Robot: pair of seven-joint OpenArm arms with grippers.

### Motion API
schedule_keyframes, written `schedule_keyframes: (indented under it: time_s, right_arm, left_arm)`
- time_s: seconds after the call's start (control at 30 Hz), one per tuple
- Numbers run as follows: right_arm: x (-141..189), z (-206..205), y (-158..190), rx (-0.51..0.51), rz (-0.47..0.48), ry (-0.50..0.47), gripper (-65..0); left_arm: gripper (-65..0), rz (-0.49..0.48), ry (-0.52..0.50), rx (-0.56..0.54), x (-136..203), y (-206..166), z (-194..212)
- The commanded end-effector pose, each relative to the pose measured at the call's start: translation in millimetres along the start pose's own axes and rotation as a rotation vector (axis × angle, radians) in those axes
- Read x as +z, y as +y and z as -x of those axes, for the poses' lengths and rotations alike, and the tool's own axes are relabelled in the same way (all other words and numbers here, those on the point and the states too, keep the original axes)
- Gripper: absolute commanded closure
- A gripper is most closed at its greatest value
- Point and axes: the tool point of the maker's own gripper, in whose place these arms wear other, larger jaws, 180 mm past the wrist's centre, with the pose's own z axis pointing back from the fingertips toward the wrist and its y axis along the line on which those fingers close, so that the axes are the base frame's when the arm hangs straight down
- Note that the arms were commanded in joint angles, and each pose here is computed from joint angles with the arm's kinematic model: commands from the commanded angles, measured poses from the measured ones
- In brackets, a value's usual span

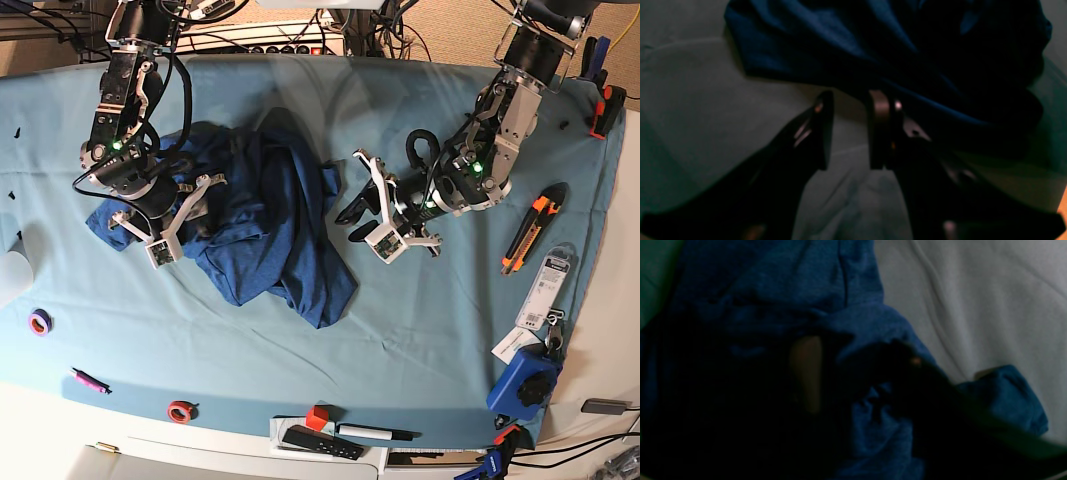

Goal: Layout the t-shirt on the table in an organized manner, then fold the t-shirt properly
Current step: 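Regrasp the shirt with the right gripper and lift it upward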

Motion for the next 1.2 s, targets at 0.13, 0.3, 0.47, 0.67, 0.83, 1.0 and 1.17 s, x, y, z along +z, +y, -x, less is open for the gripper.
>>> schedule_keyframes:
  time_s: [0.13,0.3,0.47,0.67,0.83,1.0,1.17]
  right_arm:
    - [4,8,-4,0.005,0.008,0.076,0.0]
    - [9,30,9,-0.024,-0.06,0.202,0.0]
    - [26,33,32,-0.024,-0.131,0.192,0.0]
    - [69,37,59,0.049,-0.134,0.152,0.0]
    - [100,51,83,0.081,-0.164,0.166,0.0]
    - [114,60,127,-0.002,-0.372,0.146,0.0]
    - [113,54,125,0.013,-0.361,0.112,-4.3]
  left_arm:
    - [-18.7,-0.003,-0.058,-0.012,2,4,-19]
    - [-18.7,-0.004,-0.057,-0.013,2,4,-19]
    - [-18.7,-0.004,-0.057,-0.013,2,4,-18]
    - [-18.7,-0.005,-0.055,-0.015,2,4,-18]
    - [-18.7,-0.005,-0.055,-0.015,2,4,-18]
    - [-18.7,-0.007,-0.052,-0.017,2,5,-17]
    - [-18.7,-0.005,-0.054,-0.015,2,5,-18]
